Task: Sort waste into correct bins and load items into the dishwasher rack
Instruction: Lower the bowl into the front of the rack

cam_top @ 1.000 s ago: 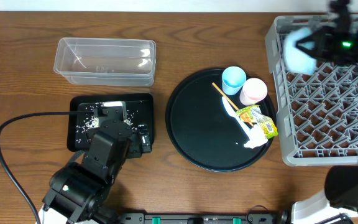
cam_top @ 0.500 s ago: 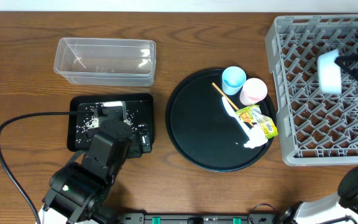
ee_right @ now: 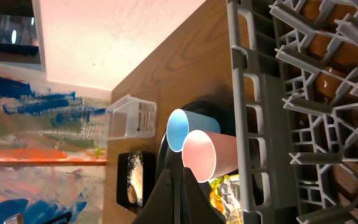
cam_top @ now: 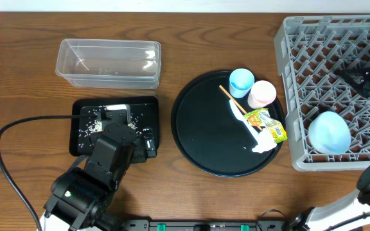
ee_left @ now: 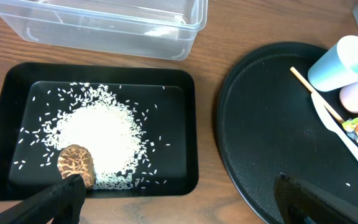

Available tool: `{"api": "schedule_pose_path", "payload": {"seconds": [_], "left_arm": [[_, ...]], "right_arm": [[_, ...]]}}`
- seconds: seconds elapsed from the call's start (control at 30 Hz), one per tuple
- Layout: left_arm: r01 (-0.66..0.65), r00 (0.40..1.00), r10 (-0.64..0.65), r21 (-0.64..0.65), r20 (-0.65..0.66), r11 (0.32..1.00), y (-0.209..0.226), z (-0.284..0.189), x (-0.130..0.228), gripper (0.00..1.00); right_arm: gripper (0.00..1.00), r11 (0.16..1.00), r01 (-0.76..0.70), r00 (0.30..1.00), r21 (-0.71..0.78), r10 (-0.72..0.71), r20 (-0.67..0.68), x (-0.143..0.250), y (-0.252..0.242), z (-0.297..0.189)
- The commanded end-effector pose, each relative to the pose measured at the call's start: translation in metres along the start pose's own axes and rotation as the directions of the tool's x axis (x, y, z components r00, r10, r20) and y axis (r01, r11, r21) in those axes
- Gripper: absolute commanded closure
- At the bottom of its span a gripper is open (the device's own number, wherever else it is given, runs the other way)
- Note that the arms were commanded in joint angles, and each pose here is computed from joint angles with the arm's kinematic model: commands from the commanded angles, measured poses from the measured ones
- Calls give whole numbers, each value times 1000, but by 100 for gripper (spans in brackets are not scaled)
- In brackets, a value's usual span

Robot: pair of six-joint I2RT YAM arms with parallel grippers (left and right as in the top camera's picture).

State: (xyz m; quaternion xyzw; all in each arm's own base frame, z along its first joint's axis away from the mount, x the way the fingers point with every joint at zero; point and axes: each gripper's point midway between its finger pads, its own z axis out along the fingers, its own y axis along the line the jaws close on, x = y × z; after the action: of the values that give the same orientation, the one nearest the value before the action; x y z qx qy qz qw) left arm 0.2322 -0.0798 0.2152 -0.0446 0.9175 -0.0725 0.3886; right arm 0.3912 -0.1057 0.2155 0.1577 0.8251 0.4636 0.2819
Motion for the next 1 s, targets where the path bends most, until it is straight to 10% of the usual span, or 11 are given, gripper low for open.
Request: {"api": "schedule_pose_path", "payload": {"seconds": [0.0,0.2,0.73,0.77,0.97], "left_arm": [[1,1000,0,-10,20,1000,2,-3,-6,2],[1,1000,0,-10,20,1000,2,-3,-6,2],[1,1000,0,-10,20,1000,2,-3,-6,2],[1,1000,0,-10,20,1000,2,-3,-6,2],[1,1000,0,-10,20,1000,2,-3,-6,2]], "right_arm": [[99,999,22,1000,32,-22,2,0,1,-2],[96,979,-5,1000,203,2,13,4,-5,-16],[17,703,-222,955,676,18,295,58,45,-123],[1,677,-251,949,692,30,315,65,46,-129],[1,605,-323,944,728,154,290,119,53,-138]]}}
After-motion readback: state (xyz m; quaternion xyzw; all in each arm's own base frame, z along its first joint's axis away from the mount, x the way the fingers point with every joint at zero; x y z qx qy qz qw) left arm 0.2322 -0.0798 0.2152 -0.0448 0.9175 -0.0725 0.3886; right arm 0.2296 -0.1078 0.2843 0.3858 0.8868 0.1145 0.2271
